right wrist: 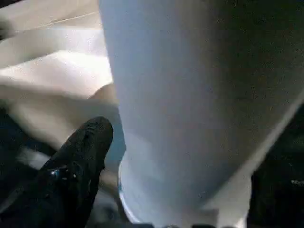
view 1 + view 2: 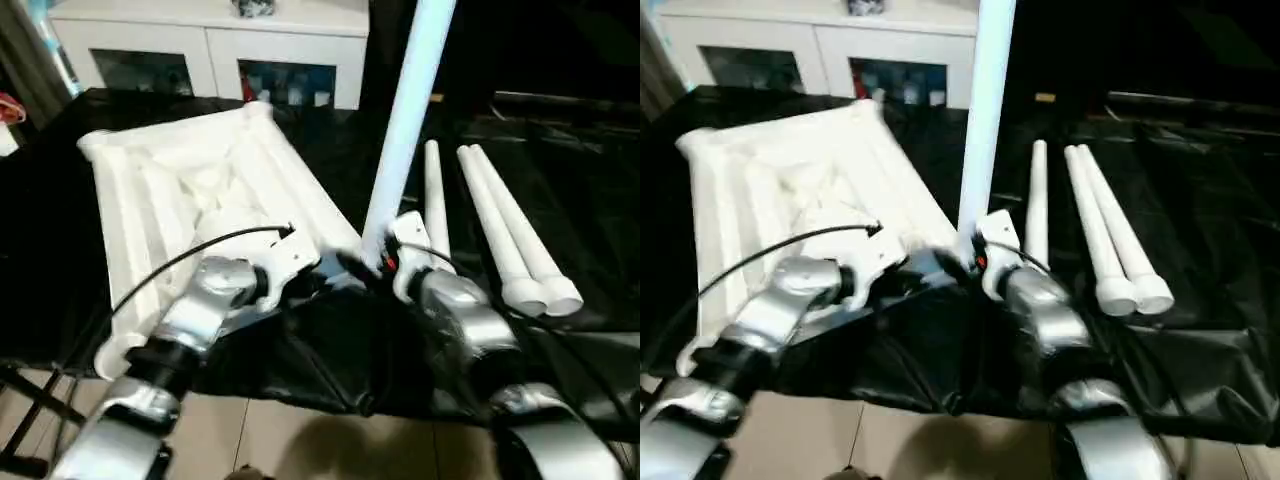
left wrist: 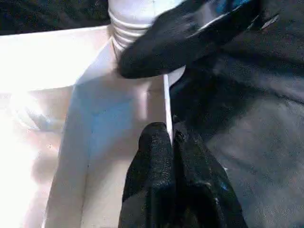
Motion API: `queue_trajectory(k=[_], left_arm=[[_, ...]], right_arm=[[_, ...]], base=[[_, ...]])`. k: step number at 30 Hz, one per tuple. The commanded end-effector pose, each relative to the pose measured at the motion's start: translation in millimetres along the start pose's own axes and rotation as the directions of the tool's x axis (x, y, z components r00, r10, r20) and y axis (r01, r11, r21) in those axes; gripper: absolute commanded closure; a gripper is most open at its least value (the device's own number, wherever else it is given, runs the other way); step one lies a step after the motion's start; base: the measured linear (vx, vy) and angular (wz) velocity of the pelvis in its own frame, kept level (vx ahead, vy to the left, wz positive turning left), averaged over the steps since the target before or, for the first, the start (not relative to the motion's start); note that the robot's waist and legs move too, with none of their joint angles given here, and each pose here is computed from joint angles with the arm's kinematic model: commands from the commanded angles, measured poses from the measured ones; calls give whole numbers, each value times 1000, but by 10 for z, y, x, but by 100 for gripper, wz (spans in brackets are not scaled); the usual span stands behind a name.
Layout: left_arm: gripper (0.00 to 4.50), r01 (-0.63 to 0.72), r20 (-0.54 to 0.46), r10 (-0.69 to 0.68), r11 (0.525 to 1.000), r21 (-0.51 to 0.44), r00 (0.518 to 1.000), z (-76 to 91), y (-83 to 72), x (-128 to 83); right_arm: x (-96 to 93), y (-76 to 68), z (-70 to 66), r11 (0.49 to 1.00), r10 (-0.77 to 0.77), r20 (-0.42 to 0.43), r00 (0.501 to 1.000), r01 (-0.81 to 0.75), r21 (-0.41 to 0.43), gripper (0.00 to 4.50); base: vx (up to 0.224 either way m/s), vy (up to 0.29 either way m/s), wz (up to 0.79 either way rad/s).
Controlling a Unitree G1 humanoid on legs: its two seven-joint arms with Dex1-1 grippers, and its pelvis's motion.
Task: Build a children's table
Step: Rotate leg to tighten
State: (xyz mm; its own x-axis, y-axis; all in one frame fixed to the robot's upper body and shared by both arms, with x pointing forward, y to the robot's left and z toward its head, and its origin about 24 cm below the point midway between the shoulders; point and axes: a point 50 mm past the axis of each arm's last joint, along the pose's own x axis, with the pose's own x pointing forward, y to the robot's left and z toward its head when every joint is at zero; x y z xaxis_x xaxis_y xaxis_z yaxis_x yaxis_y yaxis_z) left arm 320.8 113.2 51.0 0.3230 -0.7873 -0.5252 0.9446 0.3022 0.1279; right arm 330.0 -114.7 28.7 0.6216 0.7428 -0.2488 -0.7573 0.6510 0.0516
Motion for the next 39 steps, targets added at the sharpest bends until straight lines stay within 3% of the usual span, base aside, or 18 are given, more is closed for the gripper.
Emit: queue_trajectory(k=[1, 6, 10, 14, 24, 27, 30, 32, 33, 39], left_arm=[[450, 96, 33, -99, 993, 71, 995, 107, -84, 51], [450, 149, 25, -152, 986, 80, 988, 76, -63, -54], [450, 187, 32, -189, 980, 74, 981, 60, -74, -81], [450, 214, 27, -217, 974, 75, 976, 41, -85, -99], [450, 229, 10, -230, 971, 72, 973, -14, -81, -164], [450, 194, 16, -195, 979, 64, 981, -20, -62, -159], [450, 79, 73, -81, 996, 35, 994, 69, 7, -88], [450, 47, 88, -48, 999, 16, 995, 105, 26, -62], [450, -10, 97, 10, 1000, -8, 995, 156, 58, -11], [450, -125, 90, 129, 991, -48, 988, 261, 75, 170]], right_arm=[[-26, 96, -103, 993, 117, -49, 992, -116, 14, 58], [-232, 155, -121, 943, 324, -105, 940, -330, -40, 58], [-337, 216, -138, 895, 440, -144, 887, -446, -16, 58], [-382, 253, -138, 863, 497, -167, 851, -505, -7, 97], [-400, 313, -144, 843, 531, -175, 829, -537, 10, 164], [-354, 324, -164, 864, 497, -166, 852, -503, 7, 172], [-206, 248, -171, 945, 328, -114, 938, -325, 42, 173], [-163, 221, -174, 961, 273, -106, 956, -268, 64, 174], [-86, 188, -173, 983, 177, -91, 980, -171, 71, 175], [140, 164, -201, 988, -66, -89, 994, 78, 132, 175]], base=[[0, 0, 0], [0, 0, 0], [0, 0, 0], [0, 0, 0], [0, 0, 0], [0, 0, 0], [0, 0, 0], [0, 0, 0], [0, 0, 0], [0, 0, 0]])
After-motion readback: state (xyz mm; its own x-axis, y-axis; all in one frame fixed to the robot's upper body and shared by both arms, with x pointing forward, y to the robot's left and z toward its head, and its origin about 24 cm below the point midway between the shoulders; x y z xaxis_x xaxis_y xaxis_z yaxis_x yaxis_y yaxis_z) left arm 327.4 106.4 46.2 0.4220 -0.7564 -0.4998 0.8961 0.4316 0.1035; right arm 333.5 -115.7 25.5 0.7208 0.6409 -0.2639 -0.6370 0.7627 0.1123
